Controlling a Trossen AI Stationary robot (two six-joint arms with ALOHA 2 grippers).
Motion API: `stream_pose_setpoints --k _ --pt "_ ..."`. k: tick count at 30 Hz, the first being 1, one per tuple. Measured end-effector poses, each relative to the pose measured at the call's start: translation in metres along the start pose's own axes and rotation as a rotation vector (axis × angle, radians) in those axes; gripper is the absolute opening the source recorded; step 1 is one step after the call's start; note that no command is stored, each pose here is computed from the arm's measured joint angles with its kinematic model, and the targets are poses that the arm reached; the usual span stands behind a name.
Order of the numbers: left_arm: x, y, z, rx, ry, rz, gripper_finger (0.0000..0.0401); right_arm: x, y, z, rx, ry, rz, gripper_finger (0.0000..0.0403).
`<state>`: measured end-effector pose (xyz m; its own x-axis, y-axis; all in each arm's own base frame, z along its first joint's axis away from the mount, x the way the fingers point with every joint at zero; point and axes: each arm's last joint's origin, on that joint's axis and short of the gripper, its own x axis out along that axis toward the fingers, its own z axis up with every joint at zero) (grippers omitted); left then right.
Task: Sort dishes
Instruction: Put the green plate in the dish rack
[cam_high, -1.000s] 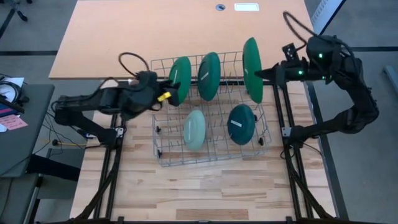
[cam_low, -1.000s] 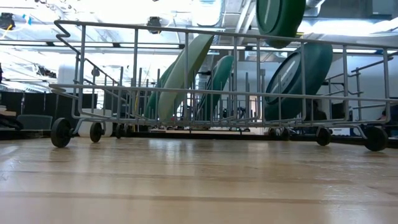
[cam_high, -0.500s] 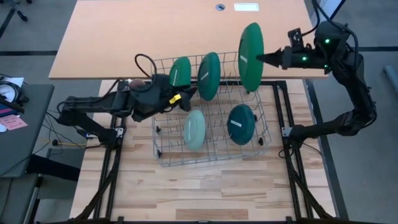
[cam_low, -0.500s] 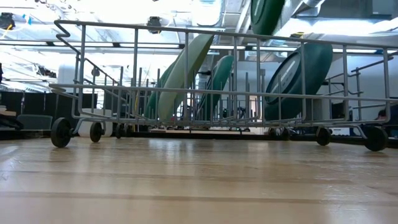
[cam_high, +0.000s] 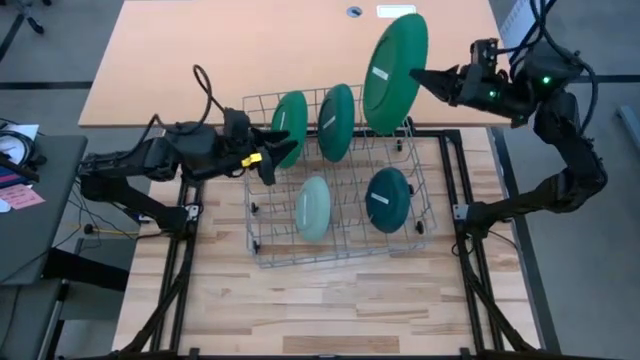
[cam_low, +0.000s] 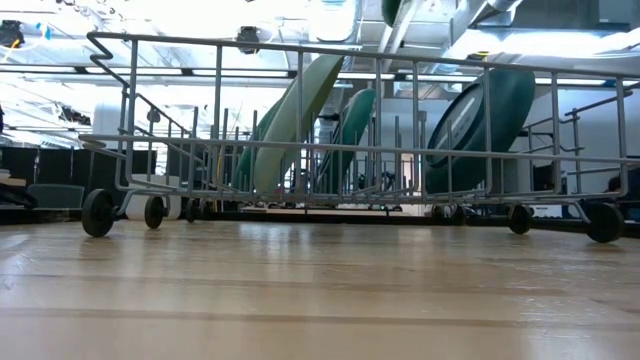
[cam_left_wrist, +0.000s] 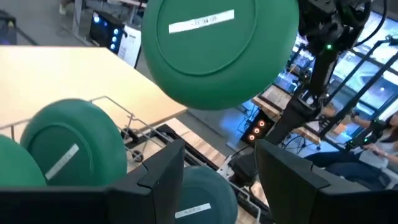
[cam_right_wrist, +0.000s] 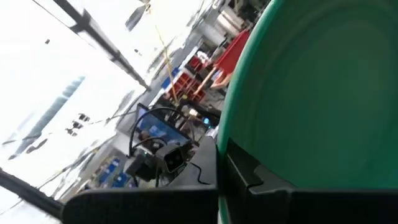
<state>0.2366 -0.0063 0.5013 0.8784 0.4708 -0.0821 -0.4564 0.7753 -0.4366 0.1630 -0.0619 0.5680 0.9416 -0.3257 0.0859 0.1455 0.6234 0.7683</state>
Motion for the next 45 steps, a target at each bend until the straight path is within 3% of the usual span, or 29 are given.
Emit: stream_pose_setpoints --k 7,16,21,34,38,41,45 --pt "-0.01 0.005 0.007 0.026 -0.011 -0.004 0.0189 0.01 0.01 -0.02 0.012 -0.051 -0.078 0.0004" --pt "-0.007 0.008 0.005 0.05 0.029 -0.022 0.0189 0.024 0.014 -0.037 0.001 -0.004 -0.085 0.0004" --pt "-0.006 0.008 0.005 0.019 0.03 -0.018 0.0189 0.025 0.012 -0.034 -0.012 -0.02 -0.099 0.0004" --pt "0.003 0.01 -0.002 0.066 0.062 0.017 0.0189 0.023 0.011 -0.032 0.009 -0.032 -0.102 0.0004" --pt "0.002 0.009 -0.003 0.182 0.064 0.023 0.0191 0.024 0.011 -0.032 0.015 -0.018 -0.092 0.0004" --pt "0.003 0.006 -0.007 0.265 0.045 0.089 0.0199 0.024 0.011 -0.032 0.023 -0.016 -0.089 0.0004" --pt "0.005 0.005 -0.007 0.317 0.035 0.096 0.0221 0.024 0.011 -0.032 0.024 -0.018 -0.086 0.0004"
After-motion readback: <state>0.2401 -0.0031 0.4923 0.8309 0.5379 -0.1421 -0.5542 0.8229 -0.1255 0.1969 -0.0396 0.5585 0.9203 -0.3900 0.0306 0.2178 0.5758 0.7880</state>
